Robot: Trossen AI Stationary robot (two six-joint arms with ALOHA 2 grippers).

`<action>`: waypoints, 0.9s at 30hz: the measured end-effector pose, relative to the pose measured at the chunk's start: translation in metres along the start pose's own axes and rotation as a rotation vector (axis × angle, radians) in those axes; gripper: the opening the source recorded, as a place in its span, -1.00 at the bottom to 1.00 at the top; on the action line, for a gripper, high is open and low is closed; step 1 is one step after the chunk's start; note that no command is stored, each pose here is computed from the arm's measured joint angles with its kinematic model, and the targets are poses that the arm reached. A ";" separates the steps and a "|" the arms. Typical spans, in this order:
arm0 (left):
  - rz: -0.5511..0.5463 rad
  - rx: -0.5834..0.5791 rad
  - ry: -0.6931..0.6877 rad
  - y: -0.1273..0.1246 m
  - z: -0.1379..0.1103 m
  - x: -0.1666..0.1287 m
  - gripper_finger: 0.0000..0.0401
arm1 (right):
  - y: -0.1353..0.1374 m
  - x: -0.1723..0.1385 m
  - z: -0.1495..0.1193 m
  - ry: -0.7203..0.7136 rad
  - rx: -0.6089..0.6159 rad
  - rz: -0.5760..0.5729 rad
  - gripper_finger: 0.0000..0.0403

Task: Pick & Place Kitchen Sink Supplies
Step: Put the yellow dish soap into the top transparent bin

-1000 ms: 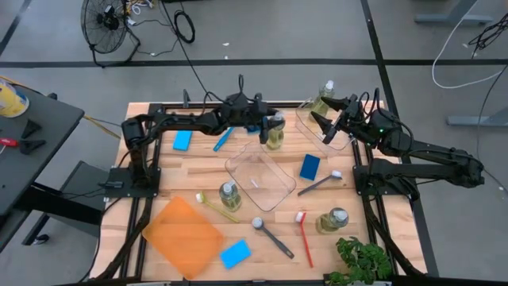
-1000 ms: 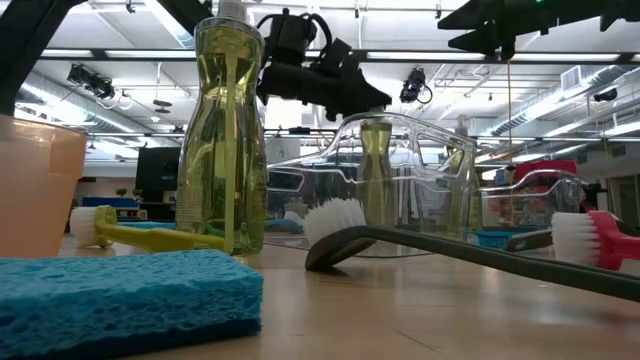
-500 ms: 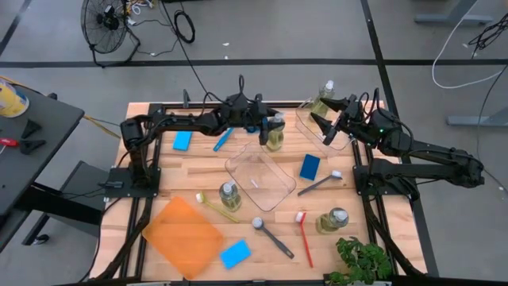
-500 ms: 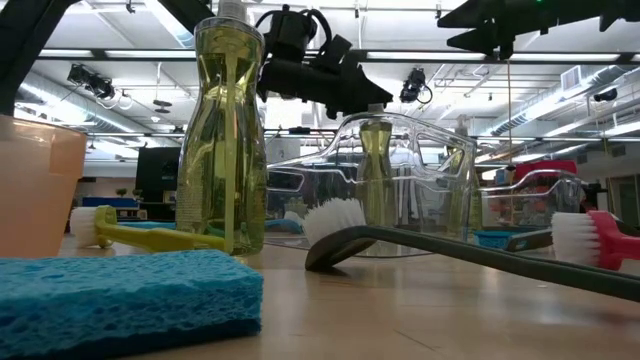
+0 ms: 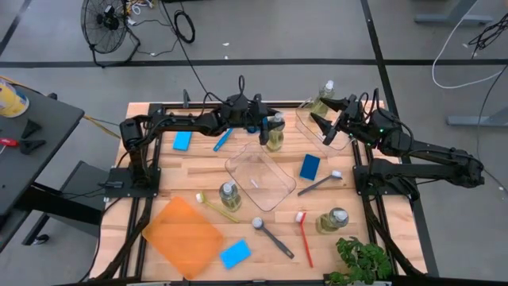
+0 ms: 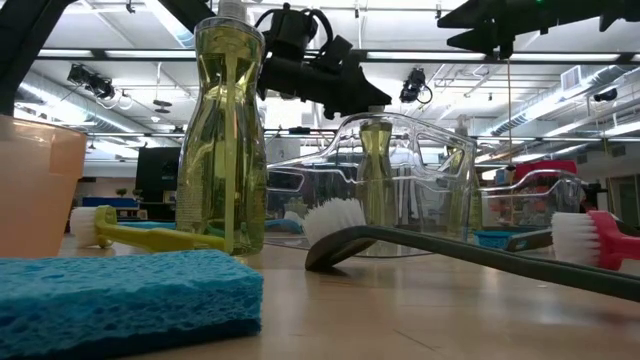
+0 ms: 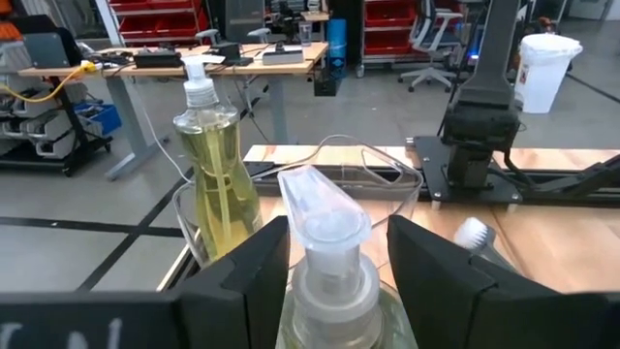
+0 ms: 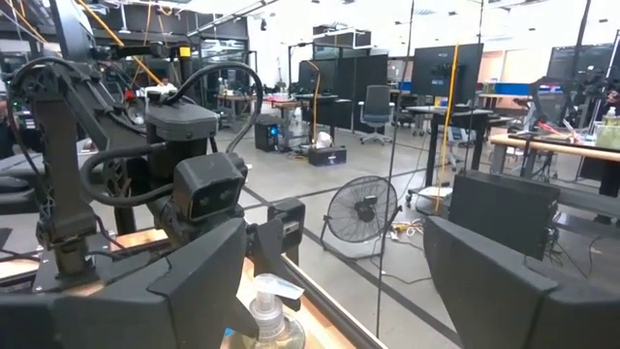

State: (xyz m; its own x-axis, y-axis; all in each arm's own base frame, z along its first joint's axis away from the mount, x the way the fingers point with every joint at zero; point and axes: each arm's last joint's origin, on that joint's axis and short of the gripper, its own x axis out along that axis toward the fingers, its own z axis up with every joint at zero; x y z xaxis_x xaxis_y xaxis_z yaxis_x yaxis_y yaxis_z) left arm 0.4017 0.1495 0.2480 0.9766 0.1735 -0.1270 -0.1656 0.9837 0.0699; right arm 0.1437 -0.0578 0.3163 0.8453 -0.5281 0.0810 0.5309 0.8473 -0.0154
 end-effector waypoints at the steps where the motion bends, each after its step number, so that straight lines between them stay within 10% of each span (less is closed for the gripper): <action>1: 0.000 -0.003 -0.001 0.000 0.000 0.000 -0.09 | 0.000 0.000 0.000 0.000 0.005 0.003 0.58; 14: 0.054 -0.004 0.002 0.003 0.014 -0.010 0.54 | 0.001 0.001 -0.009 0.090 0.007 0.026 0.58; 27: 0.066 0.000 -0.033 0.002 0.069 -0.057 0.60 | 0.008 0.022 -0.032 0.240 0.006 0.080 0.58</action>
State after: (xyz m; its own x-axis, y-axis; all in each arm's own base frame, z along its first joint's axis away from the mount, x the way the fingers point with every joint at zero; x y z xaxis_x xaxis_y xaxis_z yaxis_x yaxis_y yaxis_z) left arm 0.3554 0.1385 0.3233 0.9676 0.2361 -0.0893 -0.2296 0.9702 0.0770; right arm 0.1689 -0.0644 0.2861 0.8749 -0.4574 -0.1593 0.4623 0.8867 -0.0065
